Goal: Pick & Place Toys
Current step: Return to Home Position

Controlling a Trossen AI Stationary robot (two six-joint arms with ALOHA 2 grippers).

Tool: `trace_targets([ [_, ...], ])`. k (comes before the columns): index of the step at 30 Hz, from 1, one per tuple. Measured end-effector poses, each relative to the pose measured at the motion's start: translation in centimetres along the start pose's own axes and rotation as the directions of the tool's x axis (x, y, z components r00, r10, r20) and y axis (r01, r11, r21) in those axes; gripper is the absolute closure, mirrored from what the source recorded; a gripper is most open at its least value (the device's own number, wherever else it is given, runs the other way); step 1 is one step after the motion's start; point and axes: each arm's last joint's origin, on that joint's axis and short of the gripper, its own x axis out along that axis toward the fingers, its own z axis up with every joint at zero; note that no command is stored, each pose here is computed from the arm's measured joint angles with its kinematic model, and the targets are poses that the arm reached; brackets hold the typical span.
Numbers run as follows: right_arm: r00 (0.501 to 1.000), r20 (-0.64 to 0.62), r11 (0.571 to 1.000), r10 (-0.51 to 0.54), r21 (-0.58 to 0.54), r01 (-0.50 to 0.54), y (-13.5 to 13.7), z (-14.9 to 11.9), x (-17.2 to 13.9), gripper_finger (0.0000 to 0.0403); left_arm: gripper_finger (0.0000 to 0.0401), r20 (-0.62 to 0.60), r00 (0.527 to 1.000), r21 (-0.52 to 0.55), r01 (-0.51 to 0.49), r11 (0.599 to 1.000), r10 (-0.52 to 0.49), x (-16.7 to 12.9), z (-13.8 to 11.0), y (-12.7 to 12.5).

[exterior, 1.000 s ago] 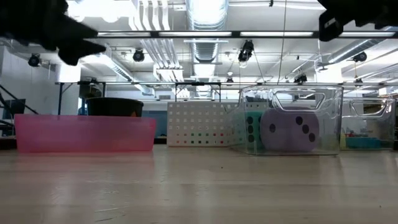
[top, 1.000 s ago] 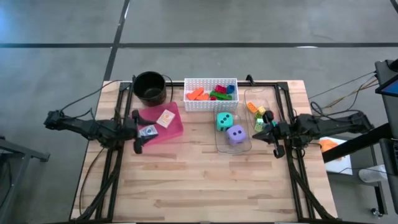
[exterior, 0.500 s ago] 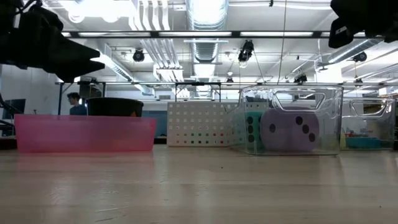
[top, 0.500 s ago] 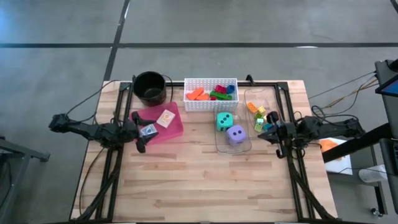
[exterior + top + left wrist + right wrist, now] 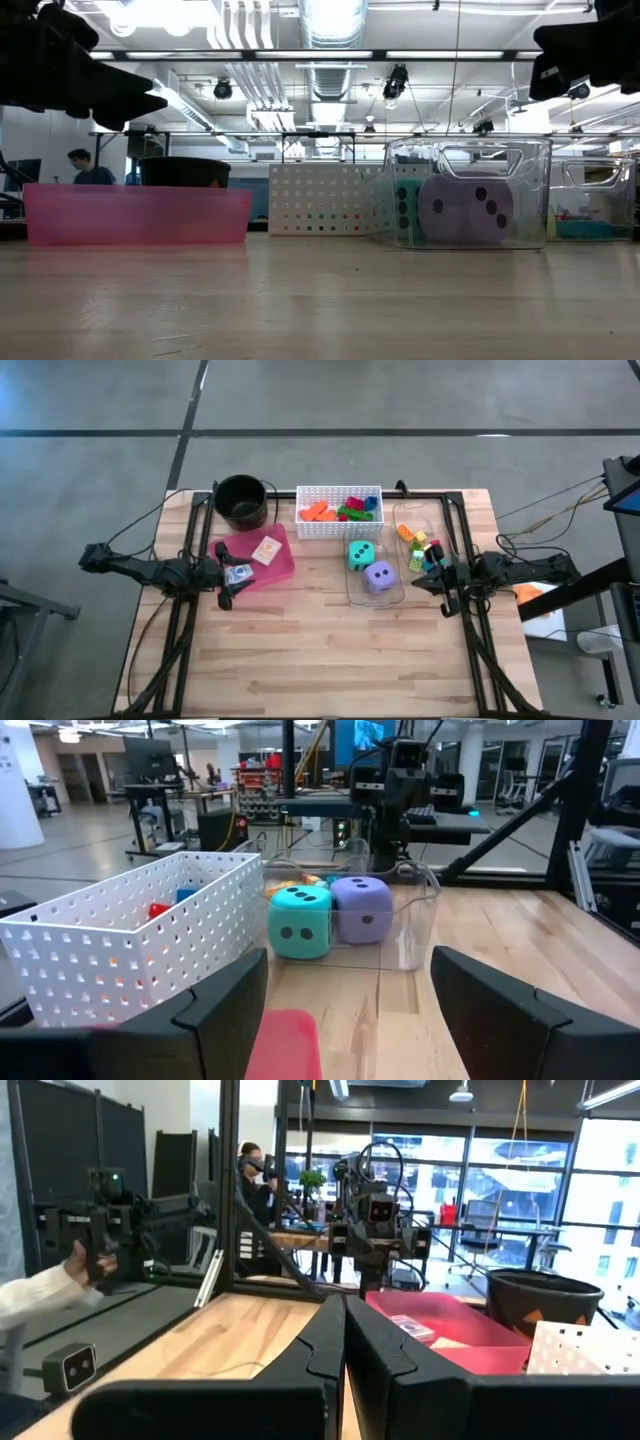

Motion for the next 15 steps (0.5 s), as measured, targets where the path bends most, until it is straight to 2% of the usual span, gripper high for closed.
trace_targets([
  [3,1.000,-0.005,1.000,-0.003,-0.003,0.003,0.0,0.0,0.0,0.0394,0.0115,-0.006,1.000,0.002,0.001,1.000,-0.001,0.0,-0.1,0.0],
  [8,1.000,-0.021,0.997,-0.006,0.083,0.008,0.0,-0.2,0.1,0.0394,0.0115,-0.009,1.000,0.003,0.001,1.000,-0.001,0.1,-0.1,0.0],
  [15,0.992,-0.128,0.996,-0.003,0.085,0.014,0.0,-1.2,0.0,0.0394,0.0115,-0.009,1.000,0.001,0.001,1.000,-0.001,0.1,-0.1,0.0],
])
